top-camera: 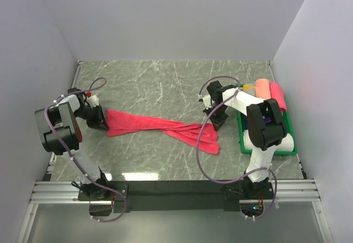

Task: Roll the towels
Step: Flatten the towel

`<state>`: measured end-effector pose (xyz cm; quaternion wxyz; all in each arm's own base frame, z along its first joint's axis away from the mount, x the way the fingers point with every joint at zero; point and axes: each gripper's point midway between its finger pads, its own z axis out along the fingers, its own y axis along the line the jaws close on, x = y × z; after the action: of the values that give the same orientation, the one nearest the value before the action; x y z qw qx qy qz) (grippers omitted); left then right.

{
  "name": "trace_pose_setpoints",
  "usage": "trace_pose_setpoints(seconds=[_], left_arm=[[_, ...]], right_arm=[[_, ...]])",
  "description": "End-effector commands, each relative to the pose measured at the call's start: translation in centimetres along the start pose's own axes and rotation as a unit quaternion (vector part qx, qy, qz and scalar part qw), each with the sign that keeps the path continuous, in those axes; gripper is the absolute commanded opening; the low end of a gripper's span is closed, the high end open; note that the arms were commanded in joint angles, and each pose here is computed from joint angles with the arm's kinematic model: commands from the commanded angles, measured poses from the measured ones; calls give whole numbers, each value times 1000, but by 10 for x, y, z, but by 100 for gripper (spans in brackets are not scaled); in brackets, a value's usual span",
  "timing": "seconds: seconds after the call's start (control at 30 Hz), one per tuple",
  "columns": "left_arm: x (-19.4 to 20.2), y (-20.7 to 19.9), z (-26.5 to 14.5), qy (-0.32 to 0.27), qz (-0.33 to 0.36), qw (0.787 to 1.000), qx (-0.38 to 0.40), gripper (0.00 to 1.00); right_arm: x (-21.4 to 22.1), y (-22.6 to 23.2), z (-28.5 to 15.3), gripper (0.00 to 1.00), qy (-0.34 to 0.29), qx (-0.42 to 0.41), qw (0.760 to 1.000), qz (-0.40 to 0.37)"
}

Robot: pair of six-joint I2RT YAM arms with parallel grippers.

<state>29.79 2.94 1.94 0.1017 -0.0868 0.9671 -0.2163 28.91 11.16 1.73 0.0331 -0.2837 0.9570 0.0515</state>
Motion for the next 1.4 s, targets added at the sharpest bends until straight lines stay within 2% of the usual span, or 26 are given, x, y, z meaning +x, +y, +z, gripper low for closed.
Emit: trace_pose_setpoints(seconds=[0.0, 0.1, 0.53, 0.8, 1.03, 1.13, 1.37], left_arm=[[-18, -4, -7, -23, 9, 1000, 5, 9], [-24, -4, -17, -34, 18, 999, -5, 1], [-67, -9, -60, -84, 52, 994, -39, 1], [-63, -2, -46, -63, 39, 997, -34, 9], [-50, 6, -21, -31, 23, 999, -22, 9], [-51, 8, -18, -31, 19, 999, -22, 12], [-60, 4, -17, -35, 18, 999, -11, 35]], right_arm=[[-18, 1, -25, 0, -43, 6, 999, -11], [-22, -2, -33, 0, -57, 16, 998, -12], [-52, -28, -89, 0, -147, 70, 987, -9], [-55, -34, -90, 0, -142, 66, 988, -8], [-53, -21, -78, 0, -126, 26, 992, -5], [-51, -15, -76, 0, -122, 17, 992, -7], [-45, -3, -66, 0, -109, 4, 994, -15]])
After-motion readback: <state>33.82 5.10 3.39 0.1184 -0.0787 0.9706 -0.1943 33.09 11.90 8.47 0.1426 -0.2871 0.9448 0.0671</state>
